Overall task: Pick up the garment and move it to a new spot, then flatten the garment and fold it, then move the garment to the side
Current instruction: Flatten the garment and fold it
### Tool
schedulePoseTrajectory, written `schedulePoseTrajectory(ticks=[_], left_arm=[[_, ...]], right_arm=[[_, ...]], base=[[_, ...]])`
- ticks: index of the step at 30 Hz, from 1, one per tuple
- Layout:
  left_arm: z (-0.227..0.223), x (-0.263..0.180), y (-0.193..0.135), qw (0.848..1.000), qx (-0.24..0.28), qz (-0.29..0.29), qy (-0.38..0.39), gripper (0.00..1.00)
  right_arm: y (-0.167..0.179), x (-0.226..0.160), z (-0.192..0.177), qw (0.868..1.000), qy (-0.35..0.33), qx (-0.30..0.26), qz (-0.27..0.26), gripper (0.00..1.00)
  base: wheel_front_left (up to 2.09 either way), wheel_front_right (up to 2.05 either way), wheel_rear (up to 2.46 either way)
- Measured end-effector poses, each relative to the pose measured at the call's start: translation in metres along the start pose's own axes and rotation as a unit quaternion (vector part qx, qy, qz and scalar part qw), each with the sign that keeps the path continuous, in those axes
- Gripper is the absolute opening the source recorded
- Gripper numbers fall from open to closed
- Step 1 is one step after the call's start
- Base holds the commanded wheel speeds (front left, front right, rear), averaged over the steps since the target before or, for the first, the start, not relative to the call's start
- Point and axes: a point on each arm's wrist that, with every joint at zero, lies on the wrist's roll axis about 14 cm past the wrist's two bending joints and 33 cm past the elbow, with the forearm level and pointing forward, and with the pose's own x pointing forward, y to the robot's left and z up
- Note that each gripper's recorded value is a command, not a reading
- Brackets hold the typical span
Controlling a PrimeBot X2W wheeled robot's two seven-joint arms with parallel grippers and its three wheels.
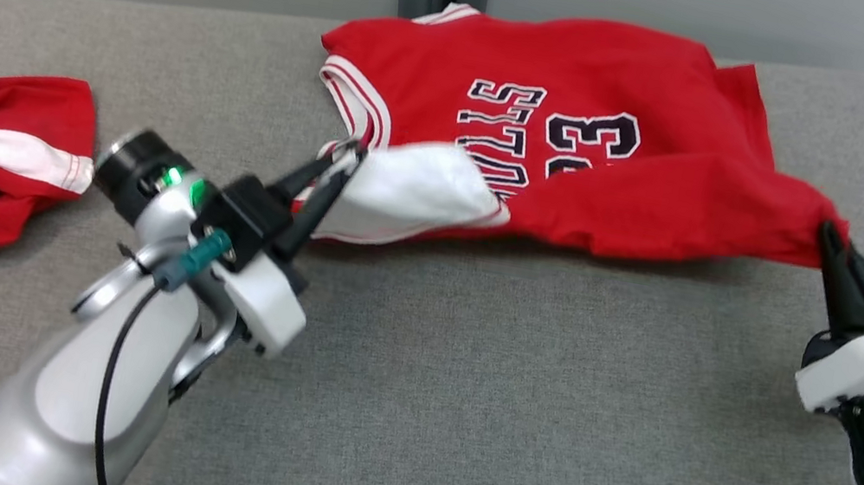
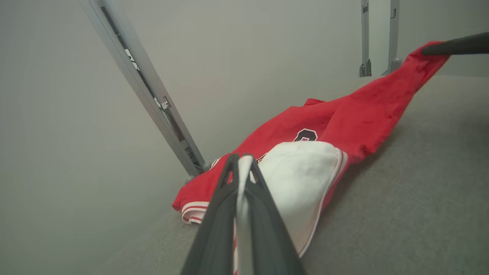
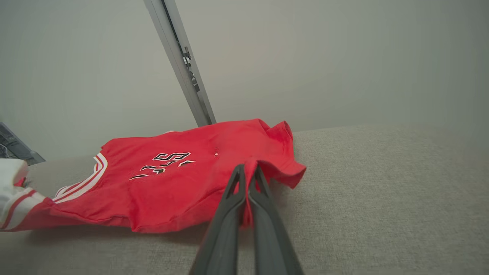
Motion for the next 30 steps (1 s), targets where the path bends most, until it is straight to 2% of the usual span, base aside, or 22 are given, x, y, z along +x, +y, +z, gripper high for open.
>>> schedulePoseTrajectory(ticks=[8,12,18,26,30], left_arm=[[-0.02,-0.038,-0.042,0.996,0.016,-0.068,0.048,0.0],[-0.046,-0.061,-0.057,0.989,0.025,-0.099,0.106,0.0],[-0.066,-0.086,-0.067,0.977,0.024,-0.126,0.171,0.0],[-0.075,-0.111,-0.076,0.963,0.028,-0.157,0.216,0.0],[-0.08,-0.125,-0.086,0.952,0.03,-0.18,0.244,0.0]], right_arm=[[0.003,-0.026,-0.016,0.999,0.039,-0.023,0.005,0.0],[0.012,-0.035,-0.024,0.996,0.06,-0.057,0.029,0.0],[0.013,-0.052,-0.033,0.99,0.088,-0.1,0.047,0.0],[0.003,-0.075,-0.053,0.982,0.15,-0.103,0.043,0.0],[-0.001,-0.091,-0.069,0.973,0.201,-0.106,0.044,0.0]], base=[[0.0,0.0,0.0],[0.0,0.0,0.0],[0.0,0.0,0.0],[0.0,0.0,0.0],[0.0,0.0,0.0]])
